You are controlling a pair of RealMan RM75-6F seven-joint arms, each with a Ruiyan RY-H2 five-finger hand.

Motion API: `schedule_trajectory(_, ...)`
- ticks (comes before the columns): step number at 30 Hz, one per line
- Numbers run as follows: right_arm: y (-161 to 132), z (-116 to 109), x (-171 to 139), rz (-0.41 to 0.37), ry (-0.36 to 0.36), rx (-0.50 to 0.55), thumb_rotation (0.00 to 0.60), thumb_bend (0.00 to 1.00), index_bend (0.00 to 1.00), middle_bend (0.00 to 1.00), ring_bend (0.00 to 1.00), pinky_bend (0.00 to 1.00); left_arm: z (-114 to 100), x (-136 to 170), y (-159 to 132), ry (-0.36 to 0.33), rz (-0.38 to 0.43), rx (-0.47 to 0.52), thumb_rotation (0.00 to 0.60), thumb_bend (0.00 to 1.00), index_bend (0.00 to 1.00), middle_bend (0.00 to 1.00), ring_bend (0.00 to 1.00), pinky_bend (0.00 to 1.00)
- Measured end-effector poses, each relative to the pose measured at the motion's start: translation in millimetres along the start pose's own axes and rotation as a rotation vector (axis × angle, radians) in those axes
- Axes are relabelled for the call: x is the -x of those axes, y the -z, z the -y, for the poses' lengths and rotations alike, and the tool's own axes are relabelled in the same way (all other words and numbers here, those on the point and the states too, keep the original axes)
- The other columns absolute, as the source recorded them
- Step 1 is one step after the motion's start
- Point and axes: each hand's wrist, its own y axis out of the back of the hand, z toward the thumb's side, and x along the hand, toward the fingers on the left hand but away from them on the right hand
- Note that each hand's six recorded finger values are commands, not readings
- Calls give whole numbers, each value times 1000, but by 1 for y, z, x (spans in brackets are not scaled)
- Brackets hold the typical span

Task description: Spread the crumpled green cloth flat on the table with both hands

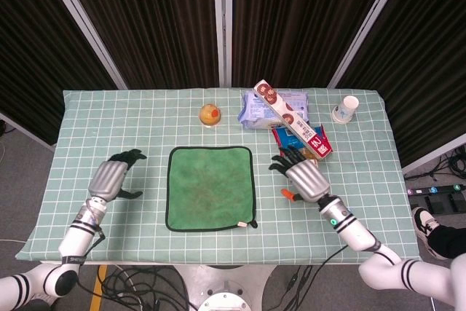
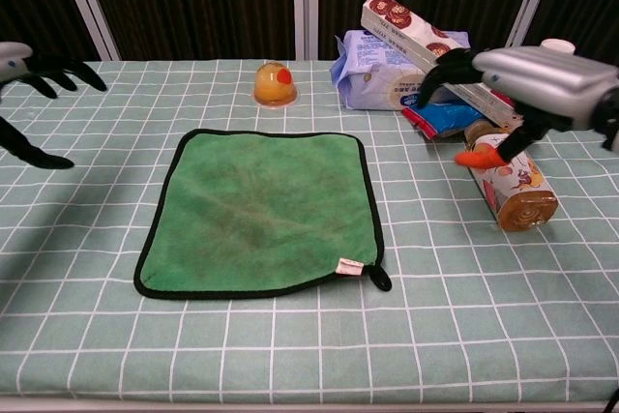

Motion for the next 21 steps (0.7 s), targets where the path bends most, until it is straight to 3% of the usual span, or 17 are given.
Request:
schedule_trajectory(5, 42, -25, -48, 156, 76, -3, 600, 192, 289, 201, 69, 0, -25, 17, 37, -114, -113, -19, 600, 108, 290, 256, 200, 226)
schedule_trajectory(11, 76, -46, -108, 302, 160, -11, 600, 191, 271, 192, 46, 0, -47, 55, 65, -220, -176, -92, 600, 108, 290, 256, 200, 222)
schedule_trajectory(16, 92, -56, -162, 410, 236, 3, 600, 191, 269, 193, 44, 0, -50, 95, 81, -236, -221, -126, 600, 108, 290, 256, 200, 221)
schedule_trajectory(21, 99, -56, -206, 498, 266, 26, 600, 191, 266, 193, 41, 0, -52, 123, 81, -265, -240, -136, 600, 107, 291, 256, 200, 221)
